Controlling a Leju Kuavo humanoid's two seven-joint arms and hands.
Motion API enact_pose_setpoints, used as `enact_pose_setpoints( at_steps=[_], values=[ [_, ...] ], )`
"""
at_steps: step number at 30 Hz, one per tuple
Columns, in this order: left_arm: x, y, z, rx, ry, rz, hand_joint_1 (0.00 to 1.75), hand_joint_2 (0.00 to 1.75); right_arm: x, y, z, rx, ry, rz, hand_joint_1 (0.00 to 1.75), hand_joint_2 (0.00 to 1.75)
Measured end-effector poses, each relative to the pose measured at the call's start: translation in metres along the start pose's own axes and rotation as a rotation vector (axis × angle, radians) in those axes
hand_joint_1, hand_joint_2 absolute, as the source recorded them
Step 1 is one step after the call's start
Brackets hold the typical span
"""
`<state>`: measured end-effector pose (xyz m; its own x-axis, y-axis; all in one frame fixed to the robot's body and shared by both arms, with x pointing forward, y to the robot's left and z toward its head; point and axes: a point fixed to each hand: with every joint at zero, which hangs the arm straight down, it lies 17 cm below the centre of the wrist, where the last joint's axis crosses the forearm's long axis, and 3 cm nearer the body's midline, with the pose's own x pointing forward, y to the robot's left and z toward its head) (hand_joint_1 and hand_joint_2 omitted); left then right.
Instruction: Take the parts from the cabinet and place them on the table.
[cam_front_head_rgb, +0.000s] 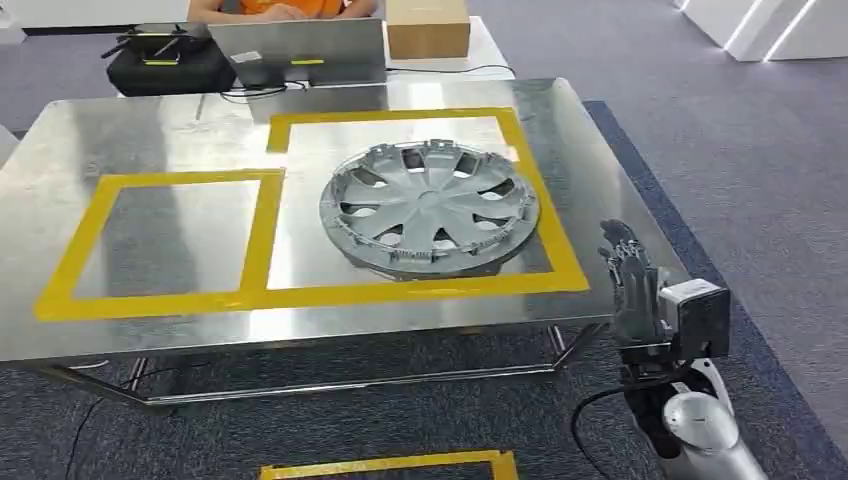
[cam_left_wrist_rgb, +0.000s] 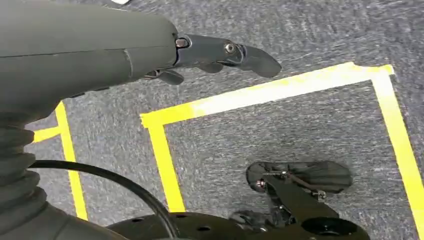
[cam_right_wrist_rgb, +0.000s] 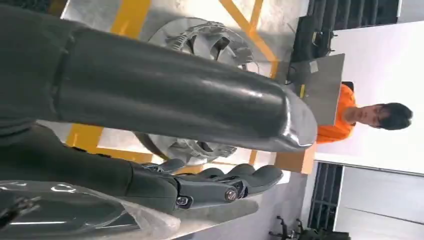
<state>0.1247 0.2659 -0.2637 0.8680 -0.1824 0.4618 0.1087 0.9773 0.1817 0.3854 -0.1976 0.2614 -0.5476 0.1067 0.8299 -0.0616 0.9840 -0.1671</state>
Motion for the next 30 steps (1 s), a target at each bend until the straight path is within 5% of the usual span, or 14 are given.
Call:
enact_pose_setpoints(
  at_steps=[30],
  values=[
    [-0.001, 0.000, 0.000, 0.006, 0.003, 0.009, 0.00, 1.75, -0.007, 0.000, 0.013, 0.019, 0.021, 0.036, 0.00, 0.00]
  ],
)
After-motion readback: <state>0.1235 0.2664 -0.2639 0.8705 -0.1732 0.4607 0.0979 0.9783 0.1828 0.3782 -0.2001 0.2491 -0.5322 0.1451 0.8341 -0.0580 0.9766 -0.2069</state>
